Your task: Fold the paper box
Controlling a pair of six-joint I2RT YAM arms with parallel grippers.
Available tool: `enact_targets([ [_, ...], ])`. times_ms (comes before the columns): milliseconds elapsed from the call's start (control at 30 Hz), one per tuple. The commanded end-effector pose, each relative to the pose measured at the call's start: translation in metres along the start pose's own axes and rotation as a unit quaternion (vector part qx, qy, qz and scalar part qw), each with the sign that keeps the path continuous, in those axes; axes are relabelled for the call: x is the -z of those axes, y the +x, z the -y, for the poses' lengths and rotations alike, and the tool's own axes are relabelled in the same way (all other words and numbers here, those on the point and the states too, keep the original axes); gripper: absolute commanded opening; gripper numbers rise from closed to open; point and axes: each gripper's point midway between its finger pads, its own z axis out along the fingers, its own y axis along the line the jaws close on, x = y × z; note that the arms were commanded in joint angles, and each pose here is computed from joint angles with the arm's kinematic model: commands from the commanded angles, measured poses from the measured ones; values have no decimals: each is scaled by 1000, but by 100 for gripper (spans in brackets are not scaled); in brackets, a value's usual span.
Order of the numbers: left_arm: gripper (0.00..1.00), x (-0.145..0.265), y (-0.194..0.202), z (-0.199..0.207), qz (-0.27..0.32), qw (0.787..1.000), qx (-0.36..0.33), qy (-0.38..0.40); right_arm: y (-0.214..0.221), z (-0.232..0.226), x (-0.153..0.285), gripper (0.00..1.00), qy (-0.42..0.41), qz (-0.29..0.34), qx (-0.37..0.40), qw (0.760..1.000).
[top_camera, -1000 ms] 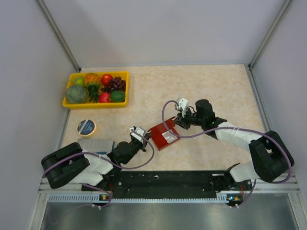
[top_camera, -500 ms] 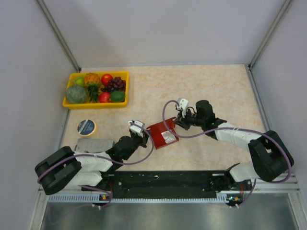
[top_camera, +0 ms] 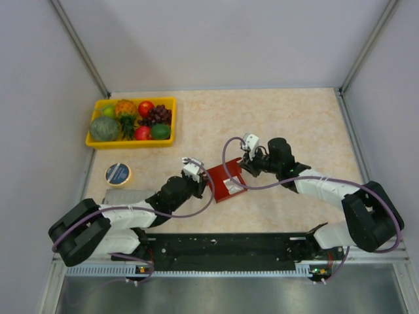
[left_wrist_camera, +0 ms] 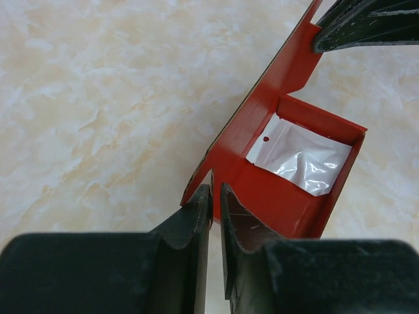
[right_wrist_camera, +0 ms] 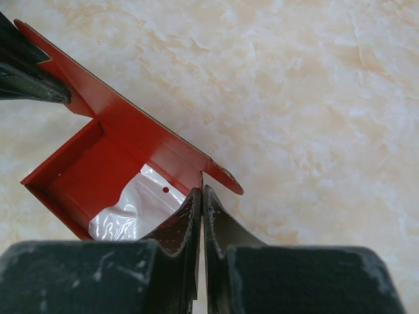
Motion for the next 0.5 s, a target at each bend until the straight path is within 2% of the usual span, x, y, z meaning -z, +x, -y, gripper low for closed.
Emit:
enact_targets([
  [0,18,-5,-7,15,-19,999,-12,35,-21,-2,0,0,5,32,19,999],
  [133,20,-2,-4,15,-49,998,-21,46,-23,-2,0,0,3,32,25,999],
  [467,14,0,-1,10,-92,994,-32,56,-23,-1,2,0,8,32,33,999],
])
